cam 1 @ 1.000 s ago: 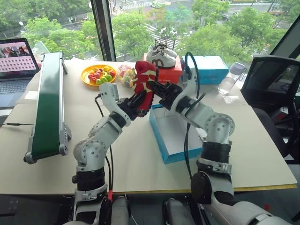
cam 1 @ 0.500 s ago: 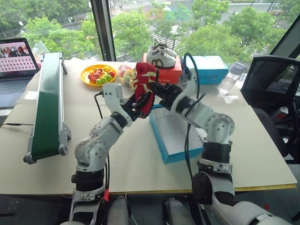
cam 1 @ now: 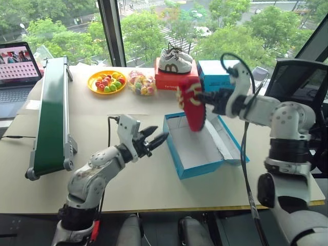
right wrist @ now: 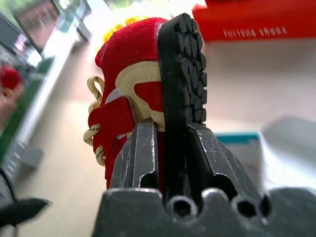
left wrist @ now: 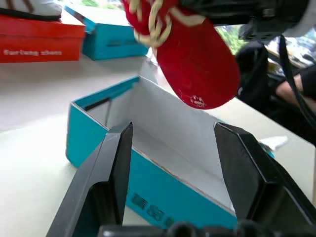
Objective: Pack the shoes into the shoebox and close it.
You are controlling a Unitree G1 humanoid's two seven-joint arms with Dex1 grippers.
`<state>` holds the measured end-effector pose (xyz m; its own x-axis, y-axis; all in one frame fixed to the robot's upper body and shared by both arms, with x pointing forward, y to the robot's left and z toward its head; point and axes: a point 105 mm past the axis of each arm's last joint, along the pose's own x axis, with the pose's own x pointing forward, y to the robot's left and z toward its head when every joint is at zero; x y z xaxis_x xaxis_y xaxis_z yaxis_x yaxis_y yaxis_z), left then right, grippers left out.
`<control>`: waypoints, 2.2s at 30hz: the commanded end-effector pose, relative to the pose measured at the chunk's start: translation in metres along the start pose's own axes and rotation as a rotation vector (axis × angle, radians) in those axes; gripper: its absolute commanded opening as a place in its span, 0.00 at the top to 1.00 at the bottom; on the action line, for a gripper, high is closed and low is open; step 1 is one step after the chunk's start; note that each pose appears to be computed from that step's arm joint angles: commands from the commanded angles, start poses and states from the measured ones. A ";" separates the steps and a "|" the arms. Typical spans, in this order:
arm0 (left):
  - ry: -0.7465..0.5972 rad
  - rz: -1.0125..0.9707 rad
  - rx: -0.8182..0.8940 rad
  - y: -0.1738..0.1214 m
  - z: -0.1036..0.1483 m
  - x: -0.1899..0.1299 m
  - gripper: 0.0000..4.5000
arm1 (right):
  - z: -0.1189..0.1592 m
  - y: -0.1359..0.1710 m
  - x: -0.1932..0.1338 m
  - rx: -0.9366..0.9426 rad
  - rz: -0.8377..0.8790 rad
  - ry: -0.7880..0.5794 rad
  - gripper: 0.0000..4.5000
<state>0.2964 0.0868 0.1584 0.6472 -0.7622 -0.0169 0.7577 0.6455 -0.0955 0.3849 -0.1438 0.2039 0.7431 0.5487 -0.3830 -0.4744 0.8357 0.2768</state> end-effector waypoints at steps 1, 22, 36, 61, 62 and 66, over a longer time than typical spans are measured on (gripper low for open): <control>-0.051 -0.055 0.080 -0.012 0.017 -0.003 0.39 | -0.020 -0.020 0.013 -0.106 -0.058 0.072 0.82; -0.071 0.066 0.100 -0.002 0.022 -0.020 0.38 | -0.003 -0.015 0.060 -0.293 -0.070 0.003 0.35; -0.166 0.995 0.106 0.145 0.041 -0.111 0.38 | 0.030 0.164 -0.041 -0.690 0.739 -0.443 0.35; 0.073 1.274 0.011 0.180 -0.012 -0.169 0.02 | -0.095 0.138 0.035 -0.723 0.550 -0.279 0.00; 0.072 1.270 0.012 0.180 -0.011 -0.168 0.02 | -0.094 0.137 0.036 -0.719 0.534 -0.276 0.00; 0.086 1.250 0.021 0.178 -0.014 -0.161 0.02 | -0.094 0.135 0.038 -0.711 0.512 -0.277 0.00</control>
<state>0.3227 0.3256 0.1176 0.9078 0.3704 -0.1966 -0.3717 0.9278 0.0316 0.3017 -0.0053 0.1334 0.3838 0.9129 -0.1392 -0.9042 0.3409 -0.2573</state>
